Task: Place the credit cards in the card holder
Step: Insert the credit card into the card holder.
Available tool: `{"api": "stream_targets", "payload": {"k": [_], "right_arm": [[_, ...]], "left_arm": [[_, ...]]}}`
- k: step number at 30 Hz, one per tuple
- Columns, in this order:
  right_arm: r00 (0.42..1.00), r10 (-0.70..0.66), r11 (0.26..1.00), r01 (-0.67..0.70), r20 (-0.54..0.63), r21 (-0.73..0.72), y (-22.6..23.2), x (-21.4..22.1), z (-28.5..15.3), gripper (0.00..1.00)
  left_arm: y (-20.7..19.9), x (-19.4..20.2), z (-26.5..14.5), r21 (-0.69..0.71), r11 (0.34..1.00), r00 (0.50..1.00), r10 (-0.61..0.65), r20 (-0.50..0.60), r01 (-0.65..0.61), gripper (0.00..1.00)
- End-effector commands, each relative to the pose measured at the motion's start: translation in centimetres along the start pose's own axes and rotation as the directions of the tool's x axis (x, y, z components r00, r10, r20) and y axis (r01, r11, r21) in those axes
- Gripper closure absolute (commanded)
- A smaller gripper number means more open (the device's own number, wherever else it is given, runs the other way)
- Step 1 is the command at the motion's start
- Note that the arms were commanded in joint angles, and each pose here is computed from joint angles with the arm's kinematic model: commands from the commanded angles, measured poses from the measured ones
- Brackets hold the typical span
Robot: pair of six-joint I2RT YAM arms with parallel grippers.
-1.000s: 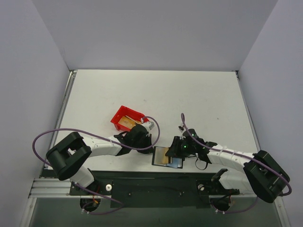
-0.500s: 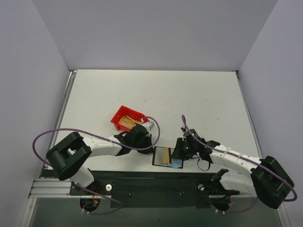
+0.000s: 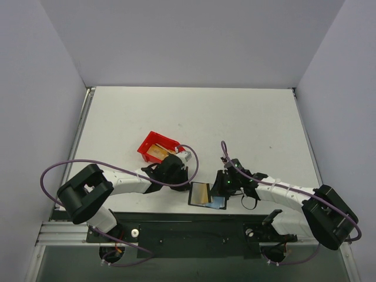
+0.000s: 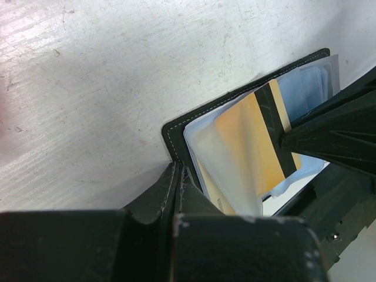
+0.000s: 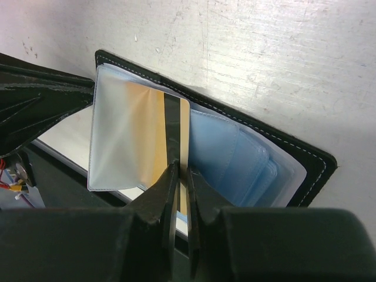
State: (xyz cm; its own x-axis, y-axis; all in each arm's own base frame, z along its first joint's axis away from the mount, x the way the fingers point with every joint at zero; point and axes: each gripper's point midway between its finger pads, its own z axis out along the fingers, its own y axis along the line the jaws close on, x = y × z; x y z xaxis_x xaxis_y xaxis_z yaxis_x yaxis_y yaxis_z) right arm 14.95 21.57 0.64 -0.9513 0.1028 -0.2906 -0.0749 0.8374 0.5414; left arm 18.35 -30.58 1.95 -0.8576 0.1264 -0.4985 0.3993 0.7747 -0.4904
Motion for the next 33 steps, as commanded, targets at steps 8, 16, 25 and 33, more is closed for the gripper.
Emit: {"api": "stream_targets", "payload": {"k": [8,16,25,33], "right_arm": [[0.996,-0.033,0.999,0.033,-0.082,-0.002,1.0,2.0,1.0,1.0],[0.993,-0.06,0.998,0.061,-0.097,0.002,1.5,2.4,1.3,1.0],[0.998,-0.059,0.996,0.058,-0.019,-0.071,2.4,1.5,0.6,0.93],[0.999,0.026,0.991,-0.022,0.024,-0.134,2.5,1.4,0.5,0.84]], "left_arm": [[-0.4,0.1,-0.1,0.027,0.999,1.0,0.021,0.005,-0.021,1.0],[-0.4,0.1,-0.1,0.028,0.999,1.0,0.019,0.006,-0.019,1.0],[-0.3,0.0,-0.4,0.02,1.0,1.0,0.015,0.014,-0.016,1.0],[-0.2,0.2,-0.4,0.022,1.0,1.0,0.014,0.012,-0.014,1.0]]}}
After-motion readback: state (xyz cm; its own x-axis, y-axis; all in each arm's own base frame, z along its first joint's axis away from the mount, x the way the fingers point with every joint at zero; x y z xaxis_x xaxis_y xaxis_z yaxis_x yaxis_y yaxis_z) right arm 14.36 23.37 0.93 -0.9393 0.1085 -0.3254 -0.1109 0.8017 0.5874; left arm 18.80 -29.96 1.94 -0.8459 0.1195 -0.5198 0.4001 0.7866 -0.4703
